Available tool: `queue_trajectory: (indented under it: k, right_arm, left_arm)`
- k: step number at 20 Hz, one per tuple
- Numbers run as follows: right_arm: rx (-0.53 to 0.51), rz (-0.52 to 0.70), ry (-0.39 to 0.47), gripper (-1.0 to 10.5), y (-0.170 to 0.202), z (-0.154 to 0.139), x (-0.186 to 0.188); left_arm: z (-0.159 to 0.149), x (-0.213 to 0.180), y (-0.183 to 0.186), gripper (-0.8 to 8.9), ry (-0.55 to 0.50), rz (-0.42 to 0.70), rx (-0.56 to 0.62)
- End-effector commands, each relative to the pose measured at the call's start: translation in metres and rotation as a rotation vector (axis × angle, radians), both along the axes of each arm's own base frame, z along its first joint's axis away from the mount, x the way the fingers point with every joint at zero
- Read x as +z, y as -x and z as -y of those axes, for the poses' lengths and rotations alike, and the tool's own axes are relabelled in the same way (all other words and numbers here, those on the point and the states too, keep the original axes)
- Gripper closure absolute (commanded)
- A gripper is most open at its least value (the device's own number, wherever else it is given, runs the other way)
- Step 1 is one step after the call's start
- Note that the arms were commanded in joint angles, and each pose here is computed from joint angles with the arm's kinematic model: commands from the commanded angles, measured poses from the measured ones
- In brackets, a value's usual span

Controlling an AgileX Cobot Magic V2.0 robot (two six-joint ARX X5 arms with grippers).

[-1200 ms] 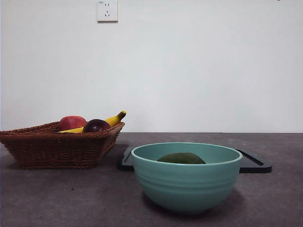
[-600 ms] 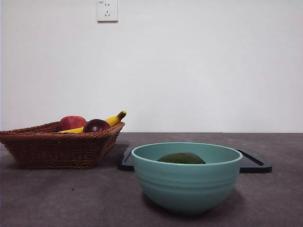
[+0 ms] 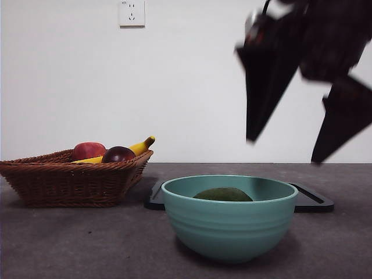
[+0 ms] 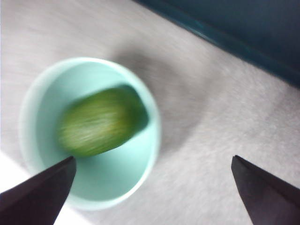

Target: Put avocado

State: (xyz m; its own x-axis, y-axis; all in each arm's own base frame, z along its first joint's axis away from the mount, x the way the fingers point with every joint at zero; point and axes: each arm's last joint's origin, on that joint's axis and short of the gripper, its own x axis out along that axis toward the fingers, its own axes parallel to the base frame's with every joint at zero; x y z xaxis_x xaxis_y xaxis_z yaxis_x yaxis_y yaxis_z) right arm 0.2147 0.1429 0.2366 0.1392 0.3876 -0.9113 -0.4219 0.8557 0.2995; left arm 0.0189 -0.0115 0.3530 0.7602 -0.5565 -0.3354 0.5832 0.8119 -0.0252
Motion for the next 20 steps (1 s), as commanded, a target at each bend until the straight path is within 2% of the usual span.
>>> queue_trajectory:
  k: [1,6,11,13,15,17,20]
  right_arm:
    - [-0.001,-0.025,0.018,2.8,-0.012,-0.010,-0.015]
    - [0.016,-0.098,0.102,2.9,-0.022,-0.015,-0.043]
    - [0.014,-0.094,0.098,6.5,-0.024,-0.017,-0.046]
    - [0.013,-0.114,0.100,7.3,-0.024,-0.017,-0.049]
    - [0.010,-0.139,0.111,7.6,-0.026,-0.018,-0.056]
    - [0.001,-0.163,0.113,9.3,-0.026,-0.019,-0.061]
    - [-0.027,-0.159,0.106,9.4,-0.028,-0.020,-0.059]
  left_arm:
    - [-0.001,0.005,0.001,2.83,0.020,0.012,-0.004]
    - [-0.001,0.005,0.001,2.83,0.020,0.012,-0.004]
    - [-0.001,0.005,0.001,2.83,0.020,0.012,-0.004]
    - [-0.001,0.005,0.001,2.83,0.020,0.012,-0.004]
    - [-0.001,0.005,0.001,2.83,0.020,0.012,-0.004]
    - [-0.001,0.005,0.001,2.83,0.020,0.012,-0.004]
    - [-0.001,0.005,0.001,2.83,0.020,0.012,-0.004]
